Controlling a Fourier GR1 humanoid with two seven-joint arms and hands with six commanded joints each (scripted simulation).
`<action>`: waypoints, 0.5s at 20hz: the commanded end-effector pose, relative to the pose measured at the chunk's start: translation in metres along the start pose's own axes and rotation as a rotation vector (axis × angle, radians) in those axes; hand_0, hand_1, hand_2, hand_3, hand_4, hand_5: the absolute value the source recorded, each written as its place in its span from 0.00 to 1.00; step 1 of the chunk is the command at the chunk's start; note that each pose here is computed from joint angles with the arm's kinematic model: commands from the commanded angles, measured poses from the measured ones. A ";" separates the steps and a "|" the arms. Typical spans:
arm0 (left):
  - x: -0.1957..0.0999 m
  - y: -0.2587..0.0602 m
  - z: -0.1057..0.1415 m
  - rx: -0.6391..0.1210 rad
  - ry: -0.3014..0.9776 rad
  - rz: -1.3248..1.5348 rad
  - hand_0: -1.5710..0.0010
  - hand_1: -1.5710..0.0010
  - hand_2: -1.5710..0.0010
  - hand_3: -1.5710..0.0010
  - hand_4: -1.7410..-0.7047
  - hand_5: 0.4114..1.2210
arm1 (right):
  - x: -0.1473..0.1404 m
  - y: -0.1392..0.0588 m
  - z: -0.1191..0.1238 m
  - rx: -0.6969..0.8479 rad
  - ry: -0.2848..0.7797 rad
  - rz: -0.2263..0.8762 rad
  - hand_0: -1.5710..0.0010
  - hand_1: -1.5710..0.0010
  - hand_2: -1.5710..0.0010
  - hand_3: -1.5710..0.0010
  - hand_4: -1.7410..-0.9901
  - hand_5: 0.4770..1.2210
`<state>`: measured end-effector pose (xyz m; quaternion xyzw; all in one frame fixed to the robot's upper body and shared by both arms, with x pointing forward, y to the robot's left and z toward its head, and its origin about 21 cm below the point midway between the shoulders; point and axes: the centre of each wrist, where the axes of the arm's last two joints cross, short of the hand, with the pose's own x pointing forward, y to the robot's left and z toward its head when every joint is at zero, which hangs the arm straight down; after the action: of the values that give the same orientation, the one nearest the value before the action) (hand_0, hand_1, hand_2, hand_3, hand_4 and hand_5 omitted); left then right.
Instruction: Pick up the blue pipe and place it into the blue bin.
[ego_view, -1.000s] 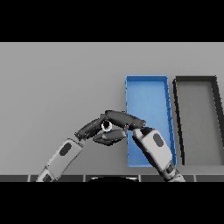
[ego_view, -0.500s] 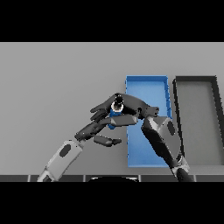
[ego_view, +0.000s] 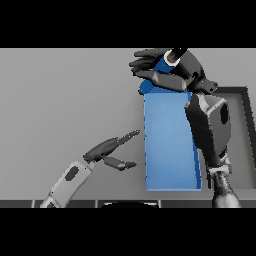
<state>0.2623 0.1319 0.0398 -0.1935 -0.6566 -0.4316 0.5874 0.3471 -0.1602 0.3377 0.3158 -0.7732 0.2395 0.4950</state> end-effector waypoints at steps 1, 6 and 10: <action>0.000 0.000 0.001 0.003 -0.001 -0.001 1.00 1.00 1.00 1.00 0.80 0.10 | -0.004 -0.011 0.001 -0.053 0.020 -0.005 0.00 0.00 0.00 0.00 0.01 0.88; -0.002 0.005 0.000 0.022 0.020 0.009 1.00 1.00 1.00 1.00 0.81 0.10 | -0.048 -0.061 0.035 -0.282 0.218 -0.010 0.00 0.00 0.00 0.00 0.00 0.86; -0.002 0.003 -0.002 0.017 0.025 0.013 1.00 1.00 1.00 1.00 0.82 0.08 | -0.092 -0.069 0.067 -0.392 0.390 -0.046 0.00 0.00 0.00 0.00 0.00 0.87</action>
<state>0.2663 0.1329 0.0386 -0.1877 -0.6516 -0.4244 0.6001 0.3844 -0.2305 0.2294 0.1793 -0.6845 0.1310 0.6944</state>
